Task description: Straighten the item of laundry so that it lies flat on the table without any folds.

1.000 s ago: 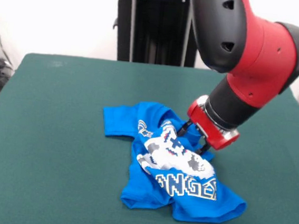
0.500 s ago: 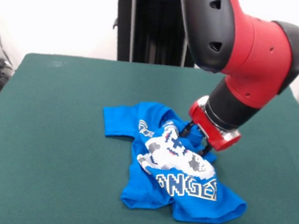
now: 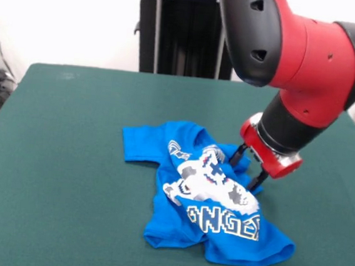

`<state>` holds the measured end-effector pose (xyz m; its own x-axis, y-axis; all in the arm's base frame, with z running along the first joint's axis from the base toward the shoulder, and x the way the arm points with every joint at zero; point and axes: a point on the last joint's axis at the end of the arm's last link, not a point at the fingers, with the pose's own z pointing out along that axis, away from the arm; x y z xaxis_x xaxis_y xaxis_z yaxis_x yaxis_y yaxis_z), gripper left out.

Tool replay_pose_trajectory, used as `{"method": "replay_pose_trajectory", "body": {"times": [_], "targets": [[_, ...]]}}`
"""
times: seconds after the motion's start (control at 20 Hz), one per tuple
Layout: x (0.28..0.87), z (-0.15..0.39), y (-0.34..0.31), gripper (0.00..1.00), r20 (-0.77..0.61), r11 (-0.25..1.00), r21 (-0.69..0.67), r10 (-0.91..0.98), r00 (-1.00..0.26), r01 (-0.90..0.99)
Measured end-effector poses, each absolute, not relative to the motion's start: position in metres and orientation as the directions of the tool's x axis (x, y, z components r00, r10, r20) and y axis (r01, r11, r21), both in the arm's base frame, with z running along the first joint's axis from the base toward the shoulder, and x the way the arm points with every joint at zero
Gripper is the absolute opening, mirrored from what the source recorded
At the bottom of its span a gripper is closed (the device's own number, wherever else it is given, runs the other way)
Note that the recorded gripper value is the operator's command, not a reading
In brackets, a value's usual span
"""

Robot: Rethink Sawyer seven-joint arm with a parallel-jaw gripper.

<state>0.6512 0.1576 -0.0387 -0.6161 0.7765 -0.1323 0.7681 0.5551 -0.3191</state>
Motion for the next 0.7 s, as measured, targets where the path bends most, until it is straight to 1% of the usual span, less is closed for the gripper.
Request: {"method": "replay_pose_trajectory", "body": {"times": [0.3,0.7], "targets": [[0.650,-0.031,0.164,1.00,-0.107,0.534,-0.341,0.795,-0.597,0.773],[0.650,-0.027,0.172,1.00,-0.109,0.543,-0.340,0.788,-0.606,0.768]]}}
